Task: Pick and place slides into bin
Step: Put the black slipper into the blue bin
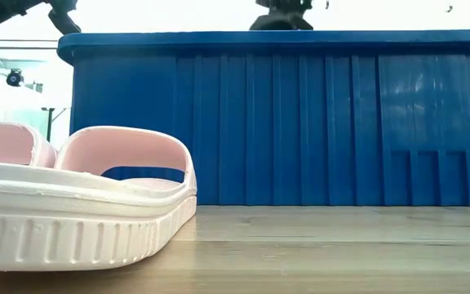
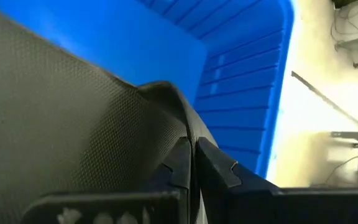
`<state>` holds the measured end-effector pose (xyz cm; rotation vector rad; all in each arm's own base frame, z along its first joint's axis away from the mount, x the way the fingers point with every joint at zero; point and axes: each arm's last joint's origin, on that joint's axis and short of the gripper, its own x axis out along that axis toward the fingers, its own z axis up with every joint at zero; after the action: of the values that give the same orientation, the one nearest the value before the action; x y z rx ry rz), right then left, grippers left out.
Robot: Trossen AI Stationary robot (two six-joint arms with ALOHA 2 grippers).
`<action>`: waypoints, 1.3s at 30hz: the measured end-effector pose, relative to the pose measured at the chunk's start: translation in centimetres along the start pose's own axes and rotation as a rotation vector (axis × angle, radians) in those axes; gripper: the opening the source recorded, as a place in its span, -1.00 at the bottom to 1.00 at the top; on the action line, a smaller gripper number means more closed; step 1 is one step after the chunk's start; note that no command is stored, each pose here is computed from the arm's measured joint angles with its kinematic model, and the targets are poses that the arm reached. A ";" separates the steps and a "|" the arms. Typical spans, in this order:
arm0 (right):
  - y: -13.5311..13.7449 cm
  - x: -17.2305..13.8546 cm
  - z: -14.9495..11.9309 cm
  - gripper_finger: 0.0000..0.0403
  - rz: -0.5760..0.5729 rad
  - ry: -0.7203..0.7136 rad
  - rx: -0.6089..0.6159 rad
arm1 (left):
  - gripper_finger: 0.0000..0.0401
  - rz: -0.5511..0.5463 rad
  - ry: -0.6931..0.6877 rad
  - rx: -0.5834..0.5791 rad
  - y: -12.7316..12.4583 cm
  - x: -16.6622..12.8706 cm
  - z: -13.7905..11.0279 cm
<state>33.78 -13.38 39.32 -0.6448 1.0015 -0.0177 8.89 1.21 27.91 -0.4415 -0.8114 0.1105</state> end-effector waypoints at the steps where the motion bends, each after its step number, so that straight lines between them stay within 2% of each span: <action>1: 0.0 0.5 -0.3 -0.96 -0.007 0.000 -0.013 | -0.09 0.000 0.001 0.000 0.0 0.0 0.0; 8: 0.7 1.8 -3.6 -0.96 -0.147 0.022 -0.042 | -0.09 0.000 0.001 0.000 0.0 0.0 0.0; 14: 3.4 2.1 -6.8 -0.96 -0.217 0.002 -0.080 | -0.09 0.001 0.000 0.000 0.0 0.0 0.0; 17: 4.9 2.9 -7.9 -0.96 -0.232 -0.024 -0.117 | -0.09 0.005 -0.001 0.000 0.0 0.0 0.0; 21: 6.7 3.8 -9.2 -0.96 -0.232 -0.030 -0.092 | -0.09 0.024 -0.010 0.000 0.1 0.0 0.0; 28: 8.5 6.0 -11.1 -0.96 -0.295 -0.057 -0.136 | -0.09 0.025 -0.010 0.002 0.1 0.0 0.0; 34: 9.4 8.2 -13.3 -0.96 -0.221 -0.026 -0.093 | -0.09 0.027 -0.008 0.003 0.1 0.0 0.0; 39: 9.5 8.8 -14.5 -0.96 -0.198 -0.007 -0.075 | -0.09 0.029 -0.007 0.004 0.1 0.0 0.0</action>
<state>24.65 -15.44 22.29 -0.8101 0.9321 -0.1527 8.91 1.29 27.86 -0.4497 -0.8112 0.1409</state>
